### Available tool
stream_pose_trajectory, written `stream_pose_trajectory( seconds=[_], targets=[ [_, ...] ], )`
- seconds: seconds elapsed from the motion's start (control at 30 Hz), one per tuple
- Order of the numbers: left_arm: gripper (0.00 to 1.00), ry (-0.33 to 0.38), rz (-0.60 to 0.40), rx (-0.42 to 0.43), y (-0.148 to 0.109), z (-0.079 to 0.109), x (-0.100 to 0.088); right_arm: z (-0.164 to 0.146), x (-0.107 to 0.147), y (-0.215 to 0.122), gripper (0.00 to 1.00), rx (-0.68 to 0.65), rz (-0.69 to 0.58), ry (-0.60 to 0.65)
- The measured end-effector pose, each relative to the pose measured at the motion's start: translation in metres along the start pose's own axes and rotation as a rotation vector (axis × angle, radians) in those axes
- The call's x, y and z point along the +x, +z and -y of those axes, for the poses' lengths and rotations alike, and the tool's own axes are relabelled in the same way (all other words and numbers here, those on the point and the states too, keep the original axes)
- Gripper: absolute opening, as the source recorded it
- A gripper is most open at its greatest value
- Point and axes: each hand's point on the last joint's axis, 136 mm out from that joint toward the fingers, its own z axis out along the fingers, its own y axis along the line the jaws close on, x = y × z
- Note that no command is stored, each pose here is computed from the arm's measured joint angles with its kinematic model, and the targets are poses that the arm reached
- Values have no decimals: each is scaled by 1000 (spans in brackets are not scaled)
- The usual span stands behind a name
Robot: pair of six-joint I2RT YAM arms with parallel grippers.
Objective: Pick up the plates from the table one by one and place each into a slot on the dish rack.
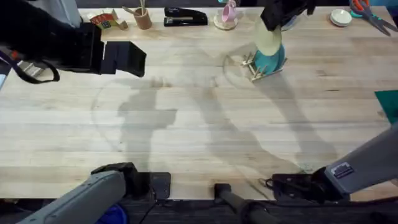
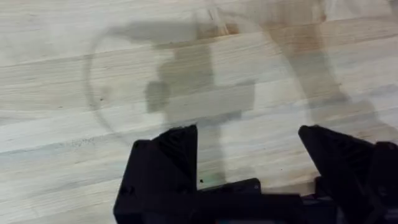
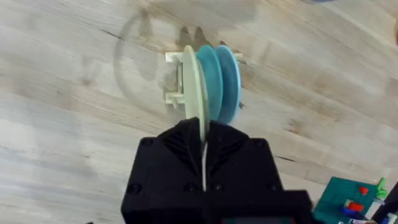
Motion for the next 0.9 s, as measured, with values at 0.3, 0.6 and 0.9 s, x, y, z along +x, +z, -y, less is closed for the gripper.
stream_pose_trajectory(
  seconds=[0.3, 0.6, 0.9],
  targets=[
    [995, 0, 0, 0, 0, 0, 0, 3, 2, 22, 31, 0, -55, -4],
    [995, -3, 0, 0, 0, 0, 0, 7, 3, 29, 31, 2, -74, 3],
    [995, -7, 0, 0, 0, 0, 0, 5, 4, 43, 31, -2, -108, -5]
  ],
)
